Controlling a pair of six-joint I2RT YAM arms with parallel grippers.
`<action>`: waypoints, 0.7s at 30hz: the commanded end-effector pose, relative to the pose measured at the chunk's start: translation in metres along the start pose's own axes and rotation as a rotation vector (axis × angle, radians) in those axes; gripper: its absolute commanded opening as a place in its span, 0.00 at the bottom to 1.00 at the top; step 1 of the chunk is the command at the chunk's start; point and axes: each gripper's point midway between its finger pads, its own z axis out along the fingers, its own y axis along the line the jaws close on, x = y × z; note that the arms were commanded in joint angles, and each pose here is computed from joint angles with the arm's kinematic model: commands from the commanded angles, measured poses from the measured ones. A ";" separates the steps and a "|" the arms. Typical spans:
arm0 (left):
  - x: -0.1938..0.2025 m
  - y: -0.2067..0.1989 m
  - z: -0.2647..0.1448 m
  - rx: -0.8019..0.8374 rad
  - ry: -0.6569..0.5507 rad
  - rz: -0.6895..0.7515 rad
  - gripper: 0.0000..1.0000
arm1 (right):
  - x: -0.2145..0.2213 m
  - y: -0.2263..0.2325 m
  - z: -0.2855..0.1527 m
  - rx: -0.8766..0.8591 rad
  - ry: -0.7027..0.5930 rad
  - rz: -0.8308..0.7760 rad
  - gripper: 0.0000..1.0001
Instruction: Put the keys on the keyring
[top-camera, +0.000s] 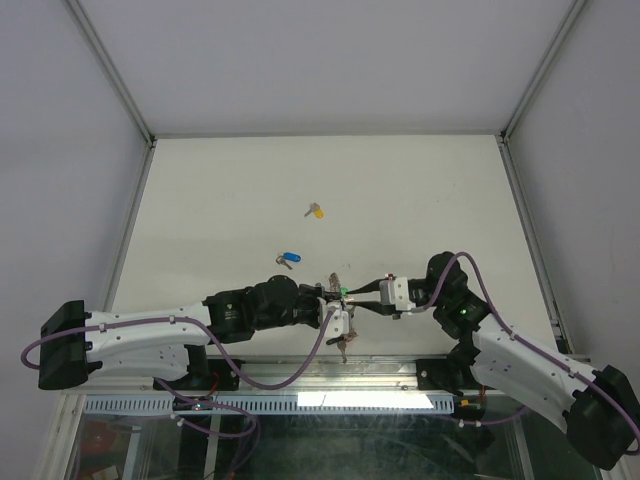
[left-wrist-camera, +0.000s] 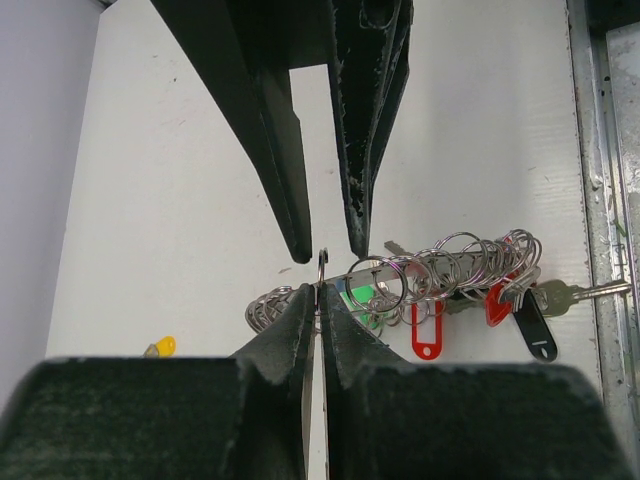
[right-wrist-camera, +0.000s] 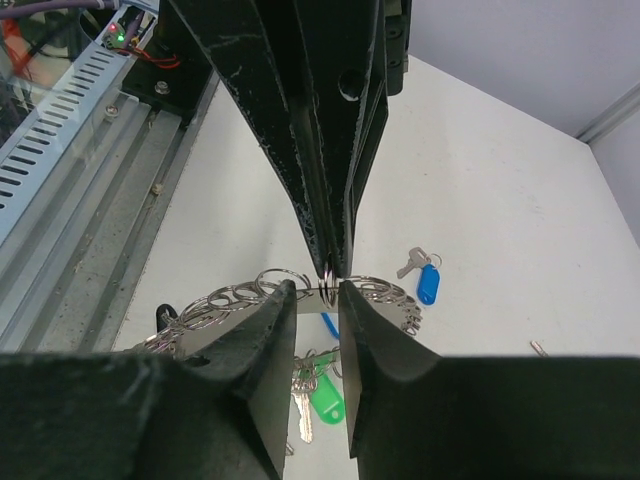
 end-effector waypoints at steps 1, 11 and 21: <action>-0.016 0.015 0.001 -0.049 -0.064 0.005 0.00 | -0.013 -0.011 -0.001 0.026 -0.002 -0.055 0.27; -0.019 0.015 0.002 -0.044 -0.072 0.010 0.00 | -0.008 -0.019 0.002 0.045 0.009 -0.058 0.24; -0.021 0.014 0.002 -0.035 -0.079 0.015 0.00 | -0.010 -0.026 0.004 0.063 0.001 -0.075 0.20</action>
